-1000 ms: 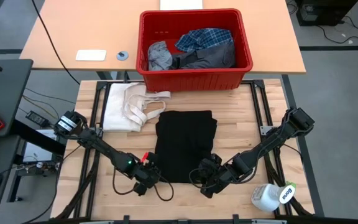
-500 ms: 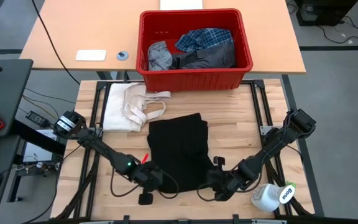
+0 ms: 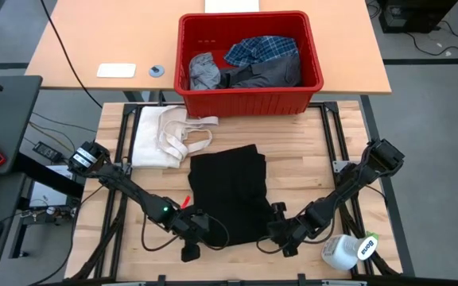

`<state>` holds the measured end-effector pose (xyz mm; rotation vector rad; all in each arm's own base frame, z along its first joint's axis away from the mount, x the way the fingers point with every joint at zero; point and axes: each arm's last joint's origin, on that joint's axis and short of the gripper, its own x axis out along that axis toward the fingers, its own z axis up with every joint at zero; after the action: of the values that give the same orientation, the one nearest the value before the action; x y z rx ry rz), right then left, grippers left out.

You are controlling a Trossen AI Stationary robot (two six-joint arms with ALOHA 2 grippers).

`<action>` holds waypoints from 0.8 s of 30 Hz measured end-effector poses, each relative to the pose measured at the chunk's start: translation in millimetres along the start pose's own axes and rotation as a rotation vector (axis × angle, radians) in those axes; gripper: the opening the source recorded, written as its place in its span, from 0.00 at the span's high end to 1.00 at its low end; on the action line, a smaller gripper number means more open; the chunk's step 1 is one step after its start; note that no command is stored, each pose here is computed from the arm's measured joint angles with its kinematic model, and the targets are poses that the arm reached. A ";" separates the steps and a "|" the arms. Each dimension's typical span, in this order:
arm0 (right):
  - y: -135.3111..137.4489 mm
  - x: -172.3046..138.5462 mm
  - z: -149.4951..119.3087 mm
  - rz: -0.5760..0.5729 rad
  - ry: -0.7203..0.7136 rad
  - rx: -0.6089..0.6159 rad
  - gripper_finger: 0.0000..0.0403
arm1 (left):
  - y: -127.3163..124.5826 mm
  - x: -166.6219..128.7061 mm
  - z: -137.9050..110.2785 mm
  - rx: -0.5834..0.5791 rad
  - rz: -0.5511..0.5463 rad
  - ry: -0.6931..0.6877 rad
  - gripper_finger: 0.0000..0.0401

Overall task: Fold Laundry from Bin
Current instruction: Fold the black shirt

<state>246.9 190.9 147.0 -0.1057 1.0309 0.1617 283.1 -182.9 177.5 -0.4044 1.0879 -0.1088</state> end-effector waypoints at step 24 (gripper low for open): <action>-8.2 11.1 -24.8 0.052 0.037 -0.018 0.95 | 9.3 -0.2 5.8 -0.135 0.084 -0.057 0.97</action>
<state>233.1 179.7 124.9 -0.0990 1.0700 0.2170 287.1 -172.8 176.5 -0.4788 1.0574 0.0508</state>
